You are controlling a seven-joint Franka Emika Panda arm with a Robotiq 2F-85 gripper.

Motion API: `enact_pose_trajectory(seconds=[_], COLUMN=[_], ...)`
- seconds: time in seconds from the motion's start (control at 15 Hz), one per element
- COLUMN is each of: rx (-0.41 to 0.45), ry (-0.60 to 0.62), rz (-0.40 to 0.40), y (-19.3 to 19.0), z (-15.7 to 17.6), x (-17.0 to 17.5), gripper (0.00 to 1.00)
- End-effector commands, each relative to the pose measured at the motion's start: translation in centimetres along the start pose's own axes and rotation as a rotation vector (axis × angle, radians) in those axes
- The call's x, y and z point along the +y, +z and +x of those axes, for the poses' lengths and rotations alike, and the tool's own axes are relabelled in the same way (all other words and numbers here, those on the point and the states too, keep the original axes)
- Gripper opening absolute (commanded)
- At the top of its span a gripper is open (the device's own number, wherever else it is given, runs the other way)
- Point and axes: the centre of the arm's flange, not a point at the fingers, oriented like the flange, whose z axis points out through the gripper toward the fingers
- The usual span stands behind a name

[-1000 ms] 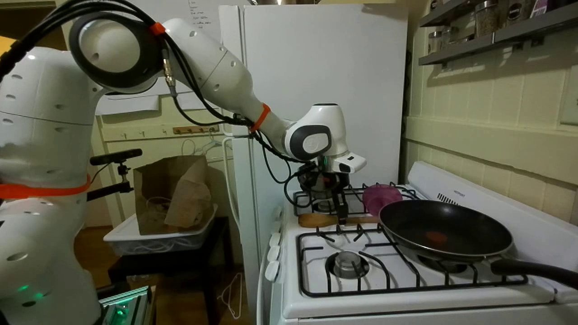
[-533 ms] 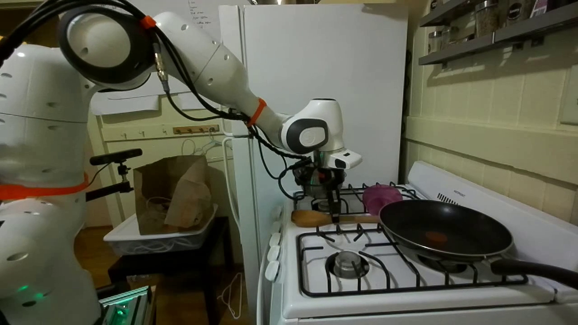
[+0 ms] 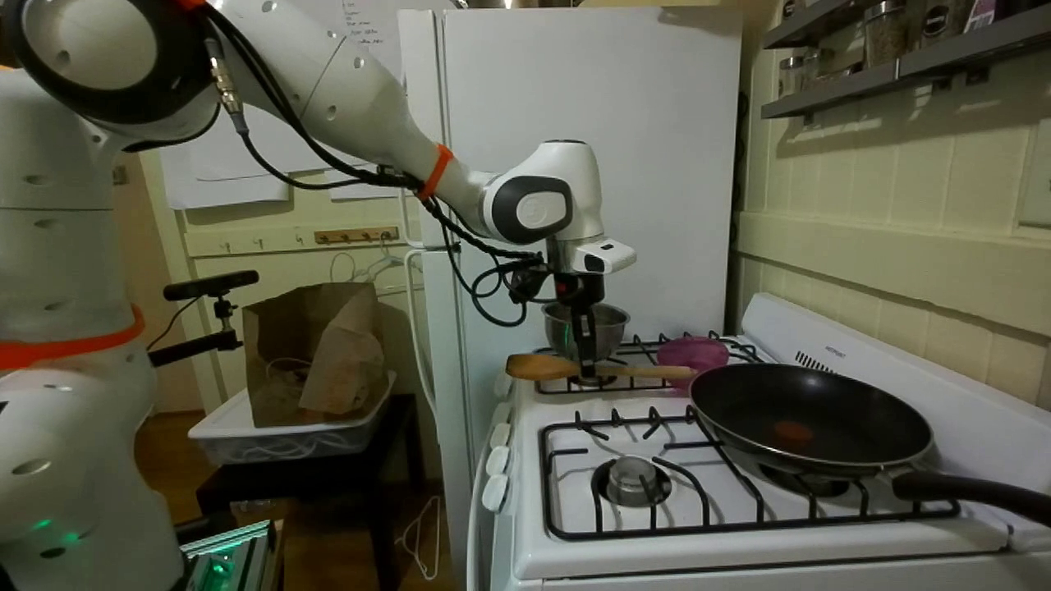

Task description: Use the cooking stick to stir the contents of the black pan

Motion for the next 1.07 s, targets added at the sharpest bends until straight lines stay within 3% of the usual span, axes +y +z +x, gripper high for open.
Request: enact_pose_trajectory(seconds=[0.0, 0.2, 0.27, 0.47, 0.73, 1.0], rx=[0.049, 0.162, 0.248, 0.403, 0.616, 0.843], ry=[0.034, 0.053, 0.057, 0.125, 0.226, 0.238], rz=[0.028, 0.039, 0.031, 0.045, 0.065, 0.052], y=[-4.5, -7.4, -8.2, -9.8, -9.0, -6.7], z=[-2.3, -1.7, -0.6, 3.2, 8.8, 13.4], x=[0.5, 1.1, 1.9, 5.3, 9.1, 9.7], gripper=[0.06, 0.06, 0.06, 0.06, 0.06, 0.06])
